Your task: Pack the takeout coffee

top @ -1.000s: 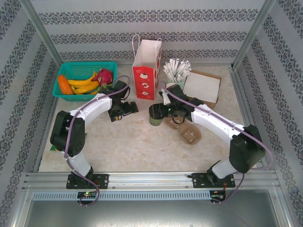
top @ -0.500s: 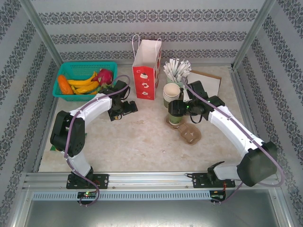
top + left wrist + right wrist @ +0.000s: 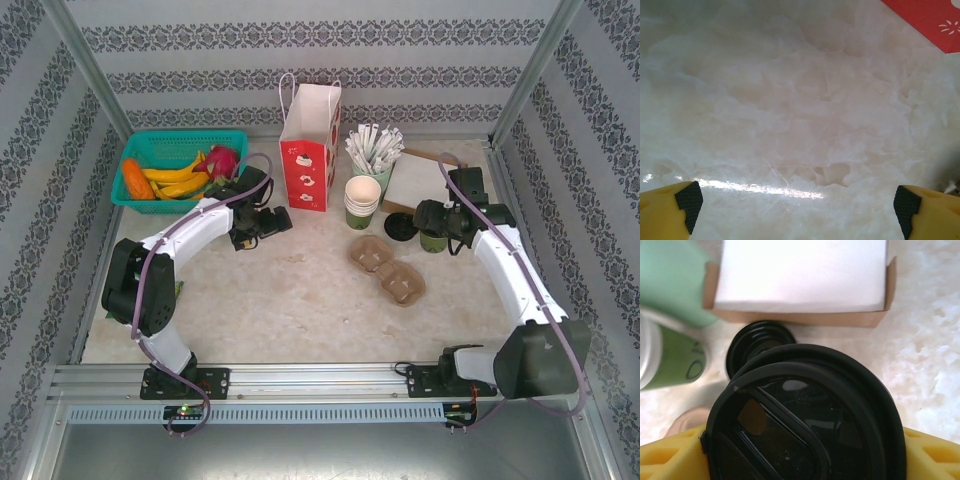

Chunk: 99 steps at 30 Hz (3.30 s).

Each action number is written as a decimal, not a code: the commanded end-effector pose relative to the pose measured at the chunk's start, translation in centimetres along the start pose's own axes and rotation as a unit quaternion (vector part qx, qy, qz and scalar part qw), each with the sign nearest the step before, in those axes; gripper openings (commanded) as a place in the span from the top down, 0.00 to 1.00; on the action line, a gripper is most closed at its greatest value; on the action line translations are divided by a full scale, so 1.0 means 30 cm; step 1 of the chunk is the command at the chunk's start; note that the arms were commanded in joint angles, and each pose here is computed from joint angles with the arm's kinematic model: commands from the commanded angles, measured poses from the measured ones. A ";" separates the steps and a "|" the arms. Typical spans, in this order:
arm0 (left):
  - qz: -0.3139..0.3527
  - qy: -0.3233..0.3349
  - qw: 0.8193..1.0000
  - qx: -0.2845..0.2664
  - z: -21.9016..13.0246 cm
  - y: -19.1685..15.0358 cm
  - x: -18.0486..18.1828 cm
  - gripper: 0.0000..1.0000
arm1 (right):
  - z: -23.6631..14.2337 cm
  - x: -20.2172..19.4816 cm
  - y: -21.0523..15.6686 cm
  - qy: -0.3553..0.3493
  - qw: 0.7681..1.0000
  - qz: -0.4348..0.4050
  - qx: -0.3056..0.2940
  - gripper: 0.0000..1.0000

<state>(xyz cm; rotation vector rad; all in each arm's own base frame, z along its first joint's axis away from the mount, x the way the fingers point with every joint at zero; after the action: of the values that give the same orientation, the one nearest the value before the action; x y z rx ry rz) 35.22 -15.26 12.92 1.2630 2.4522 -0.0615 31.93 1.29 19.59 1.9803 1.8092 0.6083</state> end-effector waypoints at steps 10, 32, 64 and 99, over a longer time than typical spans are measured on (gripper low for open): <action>-0.013 -0.012 1.000 -0.015 -0.029 0.005 -0.010 0.00 | 0.221 -0.048 0.145 -0.017 0.997 0.037 -0.062 0.23; -0.009 -0.009 1.000 -0.022 -0.023 0.027 -0.030 0.00 | 0.420 0.132 0.299 0.065 0.994 0.057 -0.064 0.22; 0.021 -0.039 0.998 -0.040 -0.075 0.056 -0.078 0.00 | 0.286 0.129 0.331 0.031 0.996 0.028 -0.078 0.05; 0.190 -0.077 0.962 -0.183 -0.496 0.416 -0.450 0.01 | -0.131 -0.048 0.168 -0.079 0.969 0.039 -0.230 0.02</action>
<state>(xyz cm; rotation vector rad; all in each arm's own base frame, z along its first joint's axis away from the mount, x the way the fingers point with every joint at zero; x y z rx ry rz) 47.56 -16.10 33.17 1.3441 1.9722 0.3100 33.72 -1.08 25.77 1.7526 1.3205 0.7704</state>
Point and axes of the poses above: each hand's point on the last joint's axis, 136 mm out from that joint toward the fingers, its own z axis out along the fingers, its own x axis along the line the jaws close on, y = z × x, the point moved 3 cm from there along -z, back along the fingers, and after that the axes turned 14 degrees about -z, right-handed, at the moved point
